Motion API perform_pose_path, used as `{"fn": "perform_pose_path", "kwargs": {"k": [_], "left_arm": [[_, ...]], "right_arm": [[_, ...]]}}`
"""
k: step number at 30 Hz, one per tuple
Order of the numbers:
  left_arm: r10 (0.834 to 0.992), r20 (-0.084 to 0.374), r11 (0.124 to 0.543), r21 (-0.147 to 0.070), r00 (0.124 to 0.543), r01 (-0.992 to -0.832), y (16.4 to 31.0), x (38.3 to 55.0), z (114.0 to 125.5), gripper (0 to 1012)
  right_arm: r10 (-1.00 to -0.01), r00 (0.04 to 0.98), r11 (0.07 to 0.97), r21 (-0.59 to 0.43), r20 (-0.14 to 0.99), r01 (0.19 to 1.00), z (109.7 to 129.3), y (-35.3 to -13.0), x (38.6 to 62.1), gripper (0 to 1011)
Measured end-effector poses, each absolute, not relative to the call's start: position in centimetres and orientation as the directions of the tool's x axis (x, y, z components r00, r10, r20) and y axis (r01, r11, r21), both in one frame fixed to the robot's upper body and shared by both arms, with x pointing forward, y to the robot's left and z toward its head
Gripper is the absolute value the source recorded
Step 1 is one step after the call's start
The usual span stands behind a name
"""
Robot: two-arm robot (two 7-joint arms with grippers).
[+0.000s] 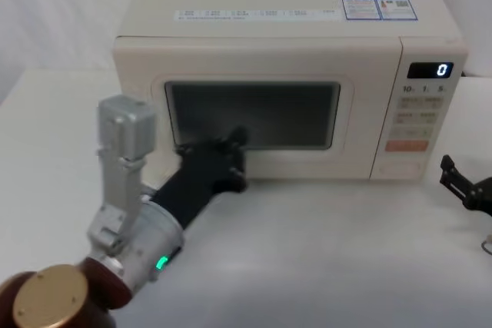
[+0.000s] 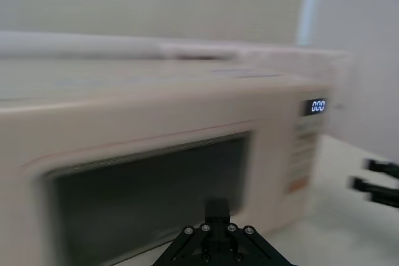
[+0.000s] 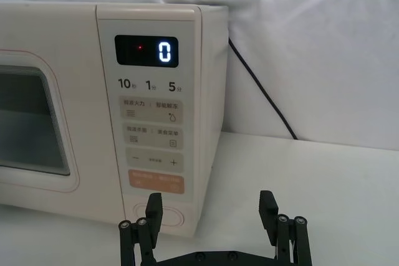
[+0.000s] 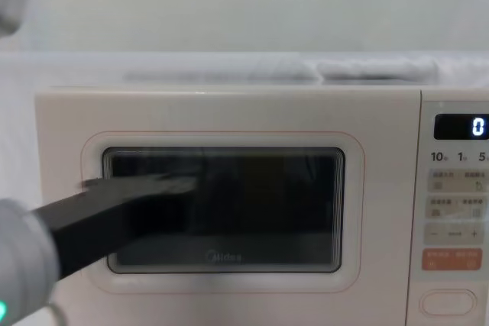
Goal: Press the button to open the microwave door with one hand; close the microwave door with the other hand.
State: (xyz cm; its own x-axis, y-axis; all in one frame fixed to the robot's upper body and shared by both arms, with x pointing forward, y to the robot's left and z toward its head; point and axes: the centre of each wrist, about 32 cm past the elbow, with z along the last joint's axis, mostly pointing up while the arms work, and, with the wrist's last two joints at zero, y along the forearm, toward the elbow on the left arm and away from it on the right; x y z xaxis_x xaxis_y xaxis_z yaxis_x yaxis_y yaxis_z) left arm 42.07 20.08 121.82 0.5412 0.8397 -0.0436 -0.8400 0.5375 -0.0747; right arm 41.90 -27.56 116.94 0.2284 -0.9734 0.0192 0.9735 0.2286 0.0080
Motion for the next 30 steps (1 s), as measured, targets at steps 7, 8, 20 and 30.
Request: {"fn": "perform_pose_path", "kwargs": {"k": [7,8,20,30], "left_arm": [[0.952,-0.037,0.3,-0.076,0.304,-0.951,22.0,40.9,119.6,0],[0.959,-0.035,0.279,-0.076,0.282,-0.957,22.2,40.8,119.4,0],[0.994,-0.004,0.112,-0.064,0.112,-0.992,25.5,40.1,117.5,0],[0.998,0.018,0.066,-0.05,0.065,-0.997,27.3,39.9,116.0,0]], "right_arm": [[-0.973,0.228,0.229,0.008,0.019,0.973,116.9,-27.6,41.9,1002],[-0.973,0.228,0.229,0.008,0.019,0.974,116.9,-27.6,41.9,1002],[-0.973,0.228,0.229,0.008,0.019,0.973,116.9,-27.6,41.9,1002],[-0.973,0.228,0.229,0.008,0.019,0.973,116.9,-27.6,41.9,1002]]}}
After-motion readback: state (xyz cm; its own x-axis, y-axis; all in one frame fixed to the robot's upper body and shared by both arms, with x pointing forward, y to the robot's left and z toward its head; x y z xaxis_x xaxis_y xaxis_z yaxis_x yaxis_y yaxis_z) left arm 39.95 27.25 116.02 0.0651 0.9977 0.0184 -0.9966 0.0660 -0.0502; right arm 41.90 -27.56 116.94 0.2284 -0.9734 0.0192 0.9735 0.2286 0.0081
